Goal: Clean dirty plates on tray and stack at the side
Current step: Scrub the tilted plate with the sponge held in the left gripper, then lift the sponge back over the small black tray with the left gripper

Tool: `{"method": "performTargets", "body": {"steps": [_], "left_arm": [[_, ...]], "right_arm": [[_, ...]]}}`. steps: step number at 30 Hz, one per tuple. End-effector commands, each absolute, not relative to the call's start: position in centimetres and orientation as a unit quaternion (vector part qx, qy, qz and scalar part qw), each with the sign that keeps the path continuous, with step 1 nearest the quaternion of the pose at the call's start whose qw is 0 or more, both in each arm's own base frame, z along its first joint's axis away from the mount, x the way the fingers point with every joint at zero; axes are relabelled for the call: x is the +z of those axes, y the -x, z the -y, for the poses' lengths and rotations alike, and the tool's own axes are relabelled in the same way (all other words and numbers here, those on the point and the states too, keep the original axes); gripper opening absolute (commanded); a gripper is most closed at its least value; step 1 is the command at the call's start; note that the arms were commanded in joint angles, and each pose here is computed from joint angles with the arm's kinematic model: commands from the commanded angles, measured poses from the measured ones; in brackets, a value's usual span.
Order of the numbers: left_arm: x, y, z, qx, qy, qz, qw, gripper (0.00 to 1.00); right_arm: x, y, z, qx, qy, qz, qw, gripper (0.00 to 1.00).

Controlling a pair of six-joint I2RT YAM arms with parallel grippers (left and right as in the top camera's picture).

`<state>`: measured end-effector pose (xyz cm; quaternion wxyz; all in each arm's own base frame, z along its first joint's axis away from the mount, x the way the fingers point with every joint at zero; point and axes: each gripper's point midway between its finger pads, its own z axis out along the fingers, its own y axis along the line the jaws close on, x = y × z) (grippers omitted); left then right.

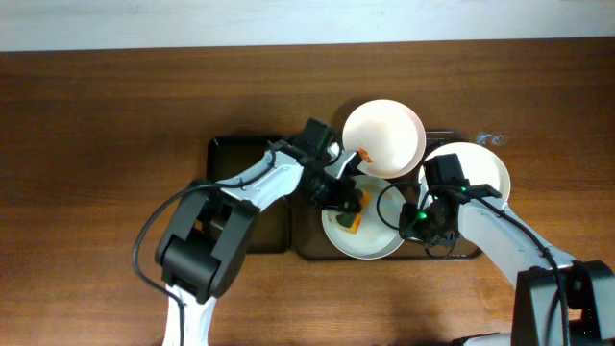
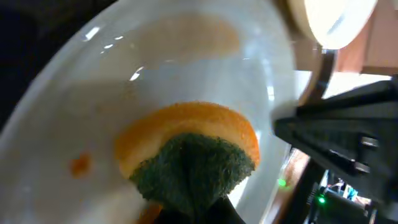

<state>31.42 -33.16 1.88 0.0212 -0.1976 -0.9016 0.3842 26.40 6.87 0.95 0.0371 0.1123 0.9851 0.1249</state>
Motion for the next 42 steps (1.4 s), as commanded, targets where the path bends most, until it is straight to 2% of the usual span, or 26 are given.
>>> {"method": "performTargets", "body": {"steps": [1,7,11,15,21,24,29,33,36,37,38,42], "left_arm": [[-1.5,-31.7,31.7,0.33,0.174,0.927,0.028,0.0],[-1.4,-33.2,29.6,0.278,0.158,0.948,0.009,0.0],[0.7,-35.7,27.5,0.201,0.156,0.965,-0.057,0.0],[2.2,-36.0,26.3,0.171,0.156,0.97,-0.076,0.0],[11.7,-37.4,26.9,0.203,0.167,0.948,-0.181,0.0],[16.0,-37.1,22.6,0.131,0.14,0.954,-0.229,0.0],[13.8,-35.7,14.3,0.006,0.079,0.983,-0.163,0.0],[10.2,-35.6,10.2,-0.017,0.026,0.993,-0.111,0.0],[6.1,-35.7,9.4,-0.022,0.014,0.996,-0.088,0.0],[5.3,-36.0,9.4,-0.021,0.014,0.996,-0.09,0.0],[4.3,-36.4,9.5,-0.022,0.014,0.995,-0.092,0.0],[2.3,-37.9,9.5,-0.032,0.012,0.994,-0.102,0.0]], "right_arm": [[0.6,-26.1,-6.9,0.119,-0.105,-0.987,0.032,0.15],[0.6,-26.1,-6.8,0.117,-0.096,-0.988,0.033,0.15],[0.6,-26.1,-6.8,0.117,-0.096,-0.988,0.033,0.15],[0.6,-26.1,-6.8,0.117,-0.096,-0.988,0.033,0.15],[0.6,-26.0,-6.8,0.116,-0.096,-0.988,0.032,0.15],[0.6,-25.9,-6.8,0.116,-0.096,-0.988,0.03,0.15],[0.6,-25.9,-6.8,0.116,-0.096,-0.988,0.029,0.17],[0.6,-25.9,-6.8,0.116,-0.096,-0.988,0.029,0.18],[0.6,-25.9,-6.9,0.118,-0.096,-0.988,0.028,0.16],[0.6,-25.8,-7.1,0.123,-0.096,-0.987,0.027,0.07],[0.7,-25.8,-7.3,0.13,-0.095,-0.987,0.024,0.04],[1.7,-26.0,-7.3,0.132,-0.09,-0.987,0.034,0.04]]}}
